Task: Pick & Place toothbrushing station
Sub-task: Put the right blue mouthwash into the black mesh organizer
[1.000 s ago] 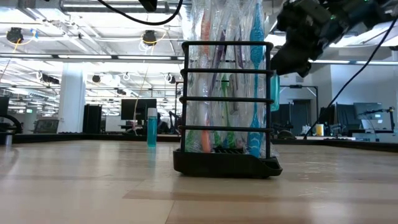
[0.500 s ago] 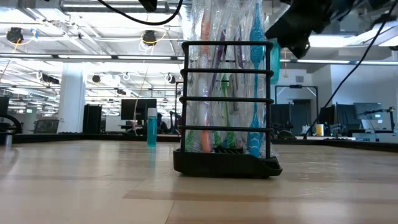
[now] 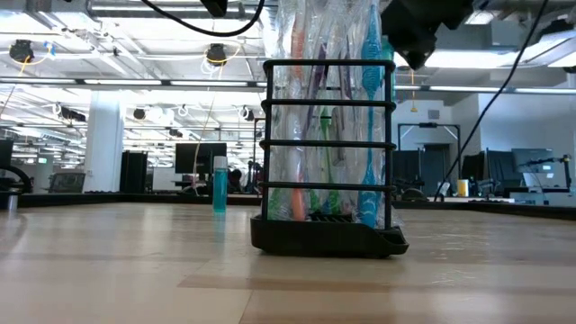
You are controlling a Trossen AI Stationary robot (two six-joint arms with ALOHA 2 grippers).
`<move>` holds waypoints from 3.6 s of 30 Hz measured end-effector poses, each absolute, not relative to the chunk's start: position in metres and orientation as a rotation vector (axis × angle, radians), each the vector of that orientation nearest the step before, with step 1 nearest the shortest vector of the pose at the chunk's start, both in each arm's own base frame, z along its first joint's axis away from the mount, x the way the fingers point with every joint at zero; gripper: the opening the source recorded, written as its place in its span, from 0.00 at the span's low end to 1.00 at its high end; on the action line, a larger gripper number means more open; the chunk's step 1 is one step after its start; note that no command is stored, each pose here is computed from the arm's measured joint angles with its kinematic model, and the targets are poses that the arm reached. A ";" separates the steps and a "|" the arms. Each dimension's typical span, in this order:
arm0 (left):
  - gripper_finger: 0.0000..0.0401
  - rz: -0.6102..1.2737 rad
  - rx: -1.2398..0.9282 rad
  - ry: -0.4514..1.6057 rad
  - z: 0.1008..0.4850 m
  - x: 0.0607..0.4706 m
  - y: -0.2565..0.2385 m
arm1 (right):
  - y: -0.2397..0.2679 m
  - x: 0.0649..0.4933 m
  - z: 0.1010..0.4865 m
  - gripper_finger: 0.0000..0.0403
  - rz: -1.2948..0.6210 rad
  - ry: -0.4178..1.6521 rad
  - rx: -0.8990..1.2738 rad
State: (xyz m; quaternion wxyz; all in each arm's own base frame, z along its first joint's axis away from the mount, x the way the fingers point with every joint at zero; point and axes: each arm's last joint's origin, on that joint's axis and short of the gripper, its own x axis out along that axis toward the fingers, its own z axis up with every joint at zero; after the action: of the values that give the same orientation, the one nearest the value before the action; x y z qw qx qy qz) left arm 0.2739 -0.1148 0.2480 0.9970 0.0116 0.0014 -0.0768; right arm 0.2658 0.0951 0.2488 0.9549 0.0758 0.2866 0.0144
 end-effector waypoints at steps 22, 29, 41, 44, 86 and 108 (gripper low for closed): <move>0.38 -0.156 0.023 0.005 0.248 0.274 -0.115 | 0.109 0.300 0.248 0.21 0.105 0.571 0.105; 0.38 -0.156 0.024 0.013 0.247 0.274 -0.115 | 0.107 0.305 0.245 0.21 0.102 0.561 0.107; 0.38 -0.152 0.025 0.019 0.246 0.274 -0.115 | 0.107 0.306 0.247 0.21 0.113 0.536 0.090; 0.38 -0.152 0.025 0.019 0.246 0.274 -0.115 | 0.107 0.306 0.247 0.21 0.113 0.534 0.091; 0.38 -0.155 0.032 0.039 0.244 0.273 -0.115 | 0.113 0.332 0.209 0.21 0.140 0.570 0.099; 0.38 -0.156 0.027 0.047 0.244 0.273 -0.115 | 0.114 0.336 0.195 0.22 0.138 0.606 0.100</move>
State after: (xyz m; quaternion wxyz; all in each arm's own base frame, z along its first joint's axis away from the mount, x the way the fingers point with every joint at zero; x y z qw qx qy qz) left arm 0.2735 -0.1155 0.2437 0.9966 0.0134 0.0233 -0.0780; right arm 0.3359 0.1143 0.1946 0.9508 0.0490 0.2981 0.0679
